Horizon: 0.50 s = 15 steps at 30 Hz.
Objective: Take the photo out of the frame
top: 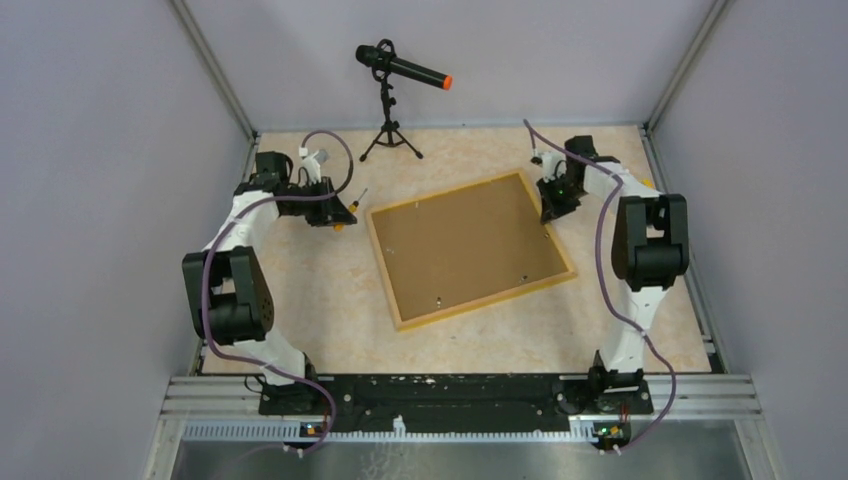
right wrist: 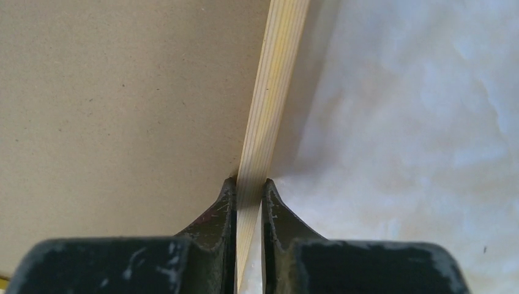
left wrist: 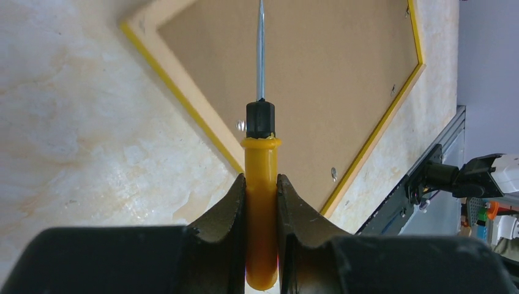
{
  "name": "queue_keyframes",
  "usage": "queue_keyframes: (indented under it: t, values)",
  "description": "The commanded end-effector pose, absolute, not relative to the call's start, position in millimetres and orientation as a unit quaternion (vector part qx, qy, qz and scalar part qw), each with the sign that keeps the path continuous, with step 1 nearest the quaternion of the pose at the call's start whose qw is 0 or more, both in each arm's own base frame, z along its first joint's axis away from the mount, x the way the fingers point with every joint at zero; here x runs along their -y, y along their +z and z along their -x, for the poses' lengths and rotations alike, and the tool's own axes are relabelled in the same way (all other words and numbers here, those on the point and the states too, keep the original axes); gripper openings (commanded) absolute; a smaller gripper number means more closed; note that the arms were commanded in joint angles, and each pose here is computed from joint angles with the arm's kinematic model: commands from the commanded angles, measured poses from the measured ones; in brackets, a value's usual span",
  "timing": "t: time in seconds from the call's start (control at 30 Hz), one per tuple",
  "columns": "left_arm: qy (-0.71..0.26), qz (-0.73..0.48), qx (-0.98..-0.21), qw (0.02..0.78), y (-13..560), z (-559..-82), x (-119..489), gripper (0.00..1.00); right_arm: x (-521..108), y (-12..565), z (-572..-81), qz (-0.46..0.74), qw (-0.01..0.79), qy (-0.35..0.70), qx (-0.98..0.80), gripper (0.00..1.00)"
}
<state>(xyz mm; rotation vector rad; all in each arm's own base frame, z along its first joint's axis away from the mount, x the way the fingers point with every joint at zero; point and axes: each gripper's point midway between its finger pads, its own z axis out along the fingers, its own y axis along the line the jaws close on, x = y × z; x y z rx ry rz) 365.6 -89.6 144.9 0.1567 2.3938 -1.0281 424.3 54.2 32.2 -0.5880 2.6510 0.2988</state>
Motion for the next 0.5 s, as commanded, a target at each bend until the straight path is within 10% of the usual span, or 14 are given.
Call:
queue_keyframes:
  t: [0.0, 0.47]
  values:
    - [-0.375, -0.061, -0.881, 0.281, 163, -357, 85, 0.00, -89, 20, -430, 0.362, 0.196, 0.111, -0.905, 0.00]
    - [-0.368, -0.083, -0.894, 0.241, 145, -328, 84, 0.00, -169, 41, -525, 0.576, 0.244, 0.054, -0.778, 0.00]
